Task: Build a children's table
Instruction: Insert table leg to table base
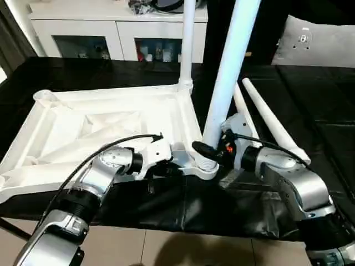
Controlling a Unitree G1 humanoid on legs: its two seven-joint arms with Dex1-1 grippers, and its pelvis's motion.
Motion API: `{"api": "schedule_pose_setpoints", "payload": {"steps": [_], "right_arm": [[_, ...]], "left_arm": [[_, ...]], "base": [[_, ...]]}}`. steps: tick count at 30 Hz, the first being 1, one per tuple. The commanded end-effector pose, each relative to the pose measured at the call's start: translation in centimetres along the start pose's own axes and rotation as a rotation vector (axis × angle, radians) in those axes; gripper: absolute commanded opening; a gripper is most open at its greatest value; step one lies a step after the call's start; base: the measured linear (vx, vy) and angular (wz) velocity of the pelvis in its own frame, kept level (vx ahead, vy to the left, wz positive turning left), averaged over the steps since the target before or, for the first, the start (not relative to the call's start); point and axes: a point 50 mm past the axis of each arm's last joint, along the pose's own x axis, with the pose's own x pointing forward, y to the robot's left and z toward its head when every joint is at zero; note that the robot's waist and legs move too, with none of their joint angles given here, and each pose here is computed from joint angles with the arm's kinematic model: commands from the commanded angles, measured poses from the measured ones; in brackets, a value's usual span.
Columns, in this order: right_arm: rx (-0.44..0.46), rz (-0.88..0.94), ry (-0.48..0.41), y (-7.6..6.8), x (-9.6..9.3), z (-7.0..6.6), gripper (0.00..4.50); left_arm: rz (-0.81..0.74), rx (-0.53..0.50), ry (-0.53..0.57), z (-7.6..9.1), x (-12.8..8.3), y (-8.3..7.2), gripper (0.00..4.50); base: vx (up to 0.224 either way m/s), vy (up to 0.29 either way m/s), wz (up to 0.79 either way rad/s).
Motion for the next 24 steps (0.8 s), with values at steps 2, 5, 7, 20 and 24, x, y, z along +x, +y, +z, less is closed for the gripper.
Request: {"api": "schedule_pose_setpoints", "payload": {"steps": [2, 5, 7, 20, 24], "right_arm": [[0.041, 0.021, 0.077, 0.16, 0.18, -1.4, 1.9], [0.045, 0.039, 0.093, 0.35, 0.13, -1.49, 1.9], [0.047, 0.041, 0.099, 0.35, 0.07, -1.54, 1.9], [0.074, 0.041, 0.115, -0.38, -0.08, -1.7, 1.89], [0.153, 0.059, 0.08, -0.43, 0.27, -1.93, 1.89]], "left_arm": [[-0.037, -0.034, 0.029, -1.2, -0.14, -0.78, 0.0], [-0.032, -0.03, 0.042, -1.36, -0.27, -0.75, 0.0], [-0.033, -0.029, 0.047, -1.47, -0.32, -0.73, 0.0], [-0.063, -0.01, 0.045, -1.32, -0.43, -0.84, 0.0], [-0.088, 0.002, 0.033, -1.11, -0.37, -1.07, 0.0]], "base": [[0.0, 0.0, 0.0], [0.0, 0.0, 0.0], [0.0, 0.0, 0.0], [0.0, 0.0, 0.0], [0.0, 0.0, 0.0]]}}
